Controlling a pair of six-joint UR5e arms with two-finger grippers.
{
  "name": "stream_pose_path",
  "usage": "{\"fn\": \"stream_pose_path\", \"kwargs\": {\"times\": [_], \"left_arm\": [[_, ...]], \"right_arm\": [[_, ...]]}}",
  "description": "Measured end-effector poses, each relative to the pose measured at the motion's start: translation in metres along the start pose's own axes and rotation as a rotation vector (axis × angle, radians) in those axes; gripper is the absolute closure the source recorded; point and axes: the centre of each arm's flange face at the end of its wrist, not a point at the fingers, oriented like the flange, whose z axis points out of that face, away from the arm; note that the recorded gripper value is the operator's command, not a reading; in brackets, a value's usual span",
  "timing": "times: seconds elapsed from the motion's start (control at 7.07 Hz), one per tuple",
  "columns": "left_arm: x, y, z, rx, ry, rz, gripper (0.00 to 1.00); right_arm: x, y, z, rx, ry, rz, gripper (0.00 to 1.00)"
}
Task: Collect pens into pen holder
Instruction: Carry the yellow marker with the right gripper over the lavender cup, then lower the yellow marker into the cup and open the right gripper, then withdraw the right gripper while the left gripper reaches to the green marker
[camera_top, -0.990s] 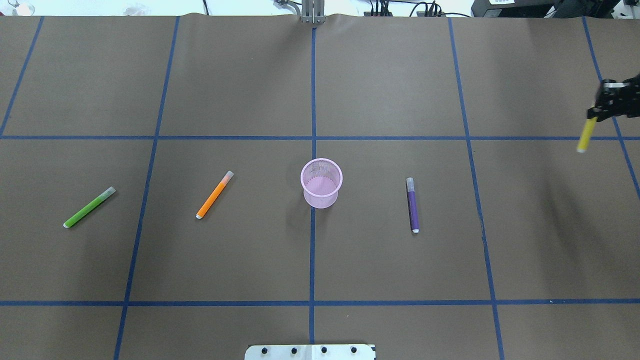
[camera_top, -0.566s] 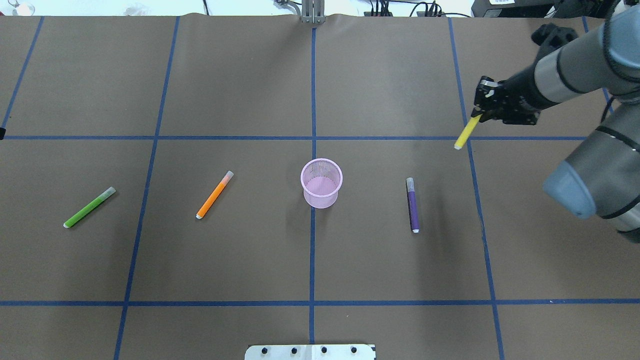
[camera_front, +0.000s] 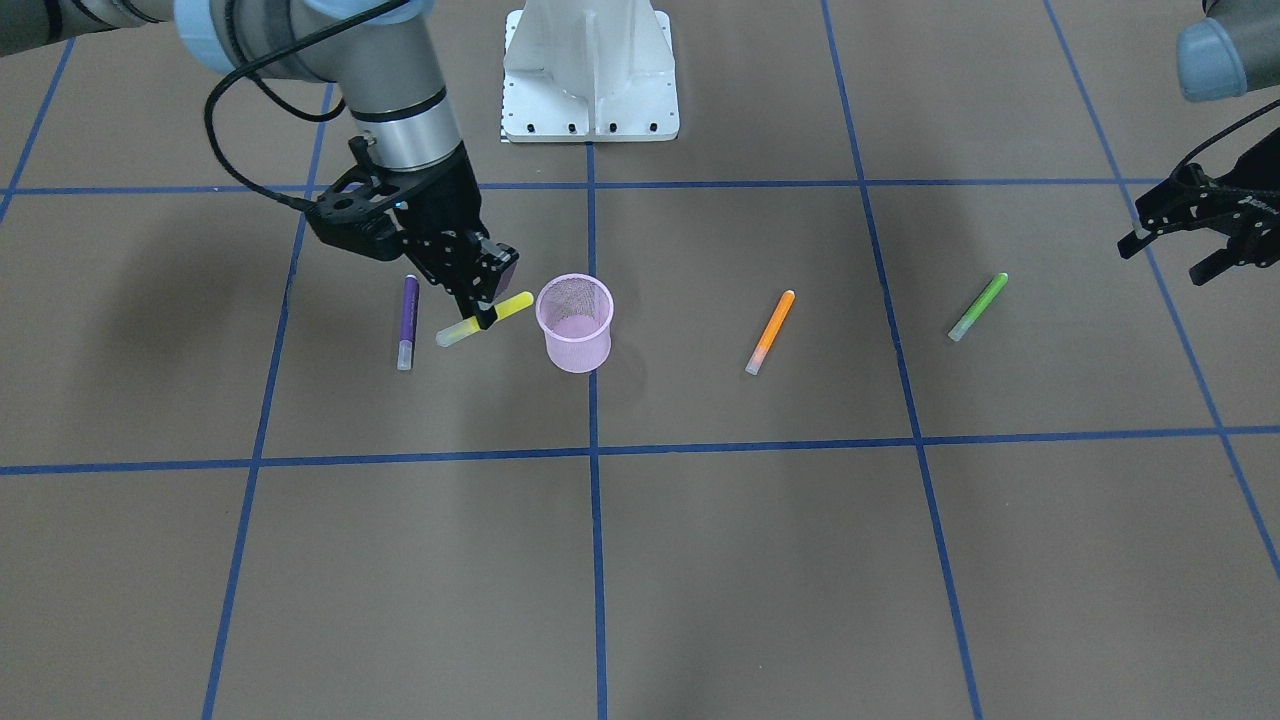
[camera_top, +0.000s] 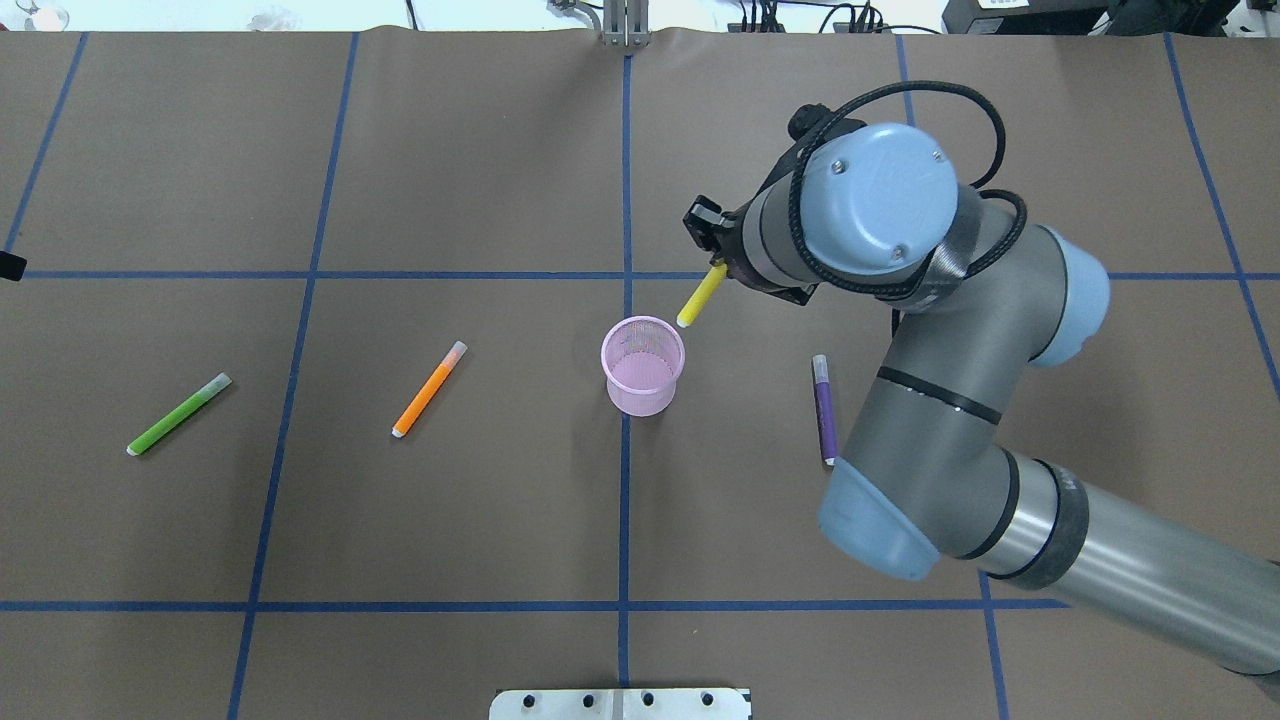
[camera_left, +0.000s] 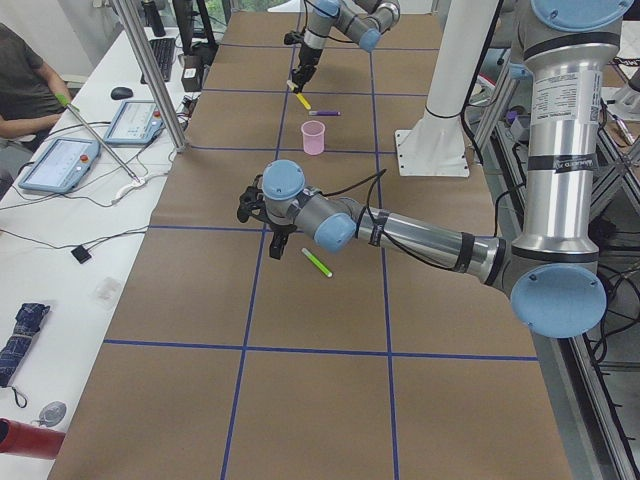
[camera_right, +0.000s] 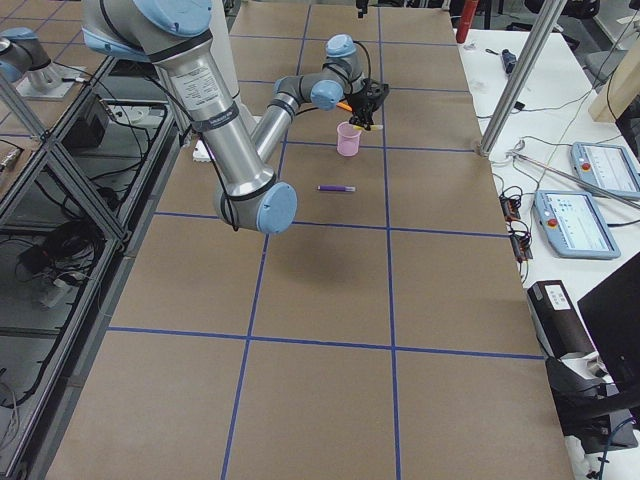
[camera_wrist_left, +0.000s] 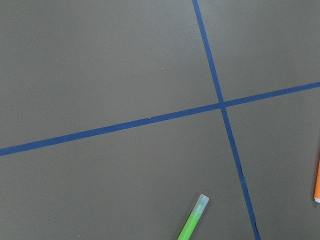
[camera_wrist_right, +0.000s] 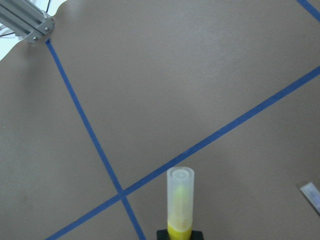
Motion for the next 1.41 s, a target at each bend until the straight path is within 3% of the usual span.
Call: {"fn": "stream_pose_path", "kwargs": {"times": [0.28, 0.57, 0.85, 1.41], "left_arm": [[0.002, -0.002, -0.001, 0.003, 0.002, 0.001, 0.01], [0.004, -0.003, -0.001, 0.005, 0.003, 0.003, 0.01], [0.004, -0.004, -0.001, 0.006, 0.002, 0.003, 0.01], [0.019, -0.025, 0.001, 0.036, -0.033, 0.036, 0.02]], "right_arm": [[-0.015, 0.043, 0.008, 0.134, -0.036, -0.043, 1.00], [-0.011, 0.069, 0.022, 0.215, -0.035, -0.084, 1.00], [-0.008, 0.081, 0.026, 0.222, -0.034, -0.100, 0.01], [-0.002, 0.088, 0.015, 0.211, -0.051, -0.118, 0.00]]}}
